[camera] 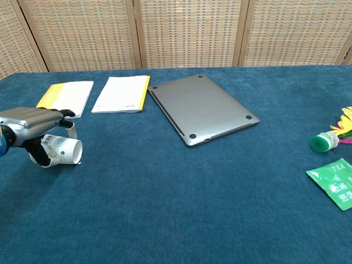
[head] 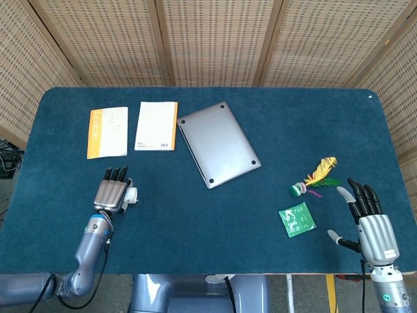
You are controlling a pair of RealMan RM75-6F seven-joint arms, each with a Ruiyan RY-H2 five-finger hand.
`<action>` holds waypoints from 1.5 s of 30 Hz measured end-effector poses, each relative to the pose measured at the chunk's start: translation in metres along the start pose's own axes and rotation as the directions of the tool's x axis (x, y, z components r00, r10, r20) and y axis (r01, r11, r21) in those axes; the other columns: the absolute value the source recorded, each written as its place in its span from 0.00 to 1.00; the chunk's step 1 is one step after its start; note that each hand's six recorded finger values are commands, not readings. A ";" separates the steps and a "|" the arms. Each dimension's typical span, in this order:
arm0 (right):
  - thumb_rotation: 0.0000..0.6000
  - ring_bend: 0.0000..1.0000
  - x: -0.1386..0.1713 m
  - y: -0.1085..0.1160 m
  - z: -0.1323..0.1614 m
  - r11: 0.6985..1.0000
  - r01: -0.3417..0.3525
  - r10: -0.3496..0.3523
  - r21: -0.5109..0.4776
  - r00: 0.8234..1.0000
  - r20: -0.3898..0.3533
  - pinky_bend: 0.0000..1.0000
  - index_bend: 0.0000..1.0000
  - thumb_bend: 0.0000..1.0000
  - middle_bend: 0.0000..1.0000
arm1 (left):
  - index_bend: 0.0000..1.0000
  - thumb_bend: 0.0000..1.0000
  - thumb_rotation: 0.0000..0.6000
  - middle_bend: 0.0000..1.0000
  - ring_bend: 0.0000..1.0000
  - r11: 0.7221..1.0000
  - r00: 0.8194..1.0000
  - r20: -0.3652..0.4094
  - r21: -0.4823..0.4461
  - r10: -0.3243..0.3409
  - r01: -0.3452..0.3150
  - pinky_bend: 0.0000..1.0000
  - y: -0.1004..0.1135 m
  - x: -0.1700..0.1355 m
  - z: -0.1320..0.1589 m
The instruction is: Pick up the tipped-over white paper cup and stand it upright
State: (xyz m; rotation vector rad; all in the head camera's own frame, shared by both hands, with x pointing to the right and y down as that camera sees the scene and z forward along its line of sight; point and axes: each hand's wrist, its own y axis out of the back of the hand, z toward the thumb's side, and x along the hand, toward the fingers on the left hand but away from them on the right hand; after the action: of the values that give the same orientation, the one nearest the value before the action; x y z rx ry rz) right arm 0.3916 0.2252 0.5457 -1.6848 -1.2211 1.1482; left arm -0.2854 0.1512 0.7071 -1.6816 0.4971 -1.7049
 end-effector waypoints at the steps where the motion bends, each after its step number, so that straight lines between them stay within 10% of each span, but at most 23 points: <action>1: 1.00 0.00 0.000 0.000 0.000 1.000 0.000 0.000 0.000 1.000 0.000 0.00 0.00 0.13 0.00 | 0.36 0.36 1.00 0.00 0.00 1.000 1.000 0.000 -0.002 0.002 -0.002 0.00 -0.001 0.000 0.000; 16: 1.00 0.00 0.000 -0.001 0.000 1.000 -0.001 0.001 0.000 1.000 -0.002 0.00 0.00 0.13 0.00 | 0.36 0.34 1.00 0.00 0.00 0.952 0.990 0.064 -0.287 0.128 -0.105 0.00 0.023 -0.008 0.003; 29: 1.00 0.00 0.000 -0.004 0.001 1.000 -0.011 0.011 0.005 1.000 -0.004 0.00 0.00 0.13 0.00 | 0.33 0.31 1.00 0.00 0.00 0.726 0.954 0.147 -0.681 0.262 -0.094 0.00 0.022 -0.007 0.015; 45: 1.00 0.00 0.000 -0.010 0.003 0.999 -0.031 0.031 0.010 0.999 -0.008 0.00 0.00 0.13 0.00 | 0.31 0.29 1.00 0.00 0.00 0.718 0.963 0.172 -0.695 0.207 -0.030 0.00 -0.013 0.005 0.010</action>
State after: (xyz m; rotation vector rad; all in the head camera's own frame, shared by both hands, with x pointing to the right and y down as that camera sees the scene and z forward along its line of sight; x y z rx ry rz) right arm 0.3858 0.2278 0.5536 -1.7045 -1.1864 1.1631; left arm -0.2783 0.1584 0.7211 -2.2721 1.2101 -1.2499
